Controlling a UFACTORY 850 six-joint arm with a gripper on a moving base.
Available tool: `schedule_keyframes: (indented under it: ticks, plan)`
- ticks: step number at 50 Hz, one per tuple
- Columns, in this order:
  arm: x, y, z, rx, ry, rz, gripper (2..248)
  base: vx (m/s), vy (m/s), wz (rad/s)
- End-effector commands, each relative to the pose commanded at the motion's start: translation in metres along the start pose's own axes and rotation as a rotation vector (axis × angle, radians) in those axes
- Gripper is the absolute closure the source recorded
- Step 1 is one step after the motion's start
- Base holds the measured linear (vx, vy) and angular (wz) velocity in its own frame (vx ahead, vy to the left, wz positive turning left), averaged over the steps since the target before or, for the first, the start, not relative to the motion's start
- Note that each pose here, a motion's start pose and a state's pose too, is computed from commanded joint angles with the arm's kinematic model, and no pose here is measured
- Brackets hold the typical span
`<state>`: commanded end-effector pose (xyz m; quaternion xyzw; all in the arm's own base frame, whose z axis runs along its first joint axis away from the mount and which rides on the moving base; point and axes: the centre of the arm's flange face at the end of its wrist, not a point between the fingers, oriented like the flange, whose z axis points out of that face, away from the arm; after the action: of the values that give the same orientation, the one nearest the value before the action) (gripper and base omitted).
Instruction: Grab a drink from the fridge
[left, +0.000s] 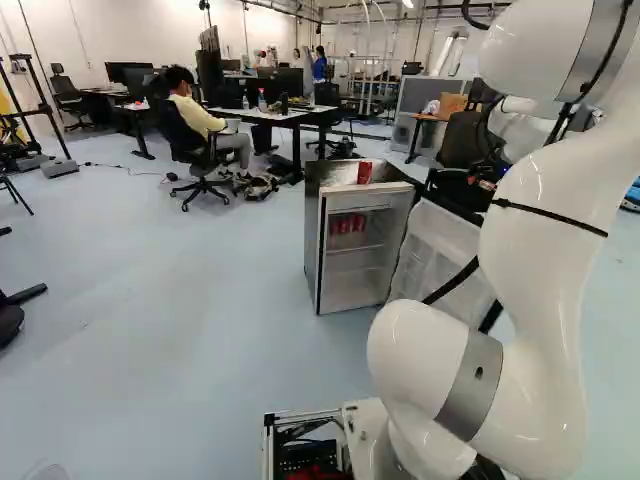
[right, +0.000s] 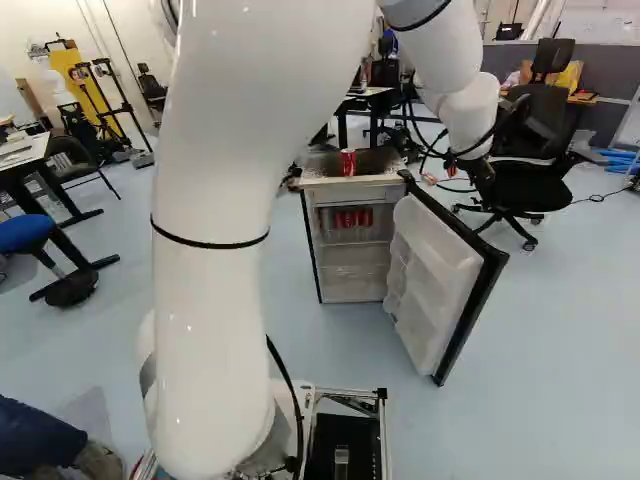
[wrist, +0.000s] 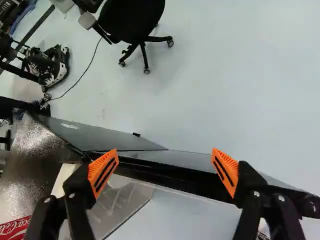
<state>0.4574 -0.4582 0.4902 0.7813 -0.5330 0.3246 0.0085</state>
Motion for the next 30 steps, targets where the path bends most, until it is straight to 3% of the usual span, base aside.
schedule_keyframes:
  ticks: [30]
  plan:
    - [0.037, 0.005, 0.034, 0.003, -0.06, 0.018, 3, 0.0, 0.0, 0.0]
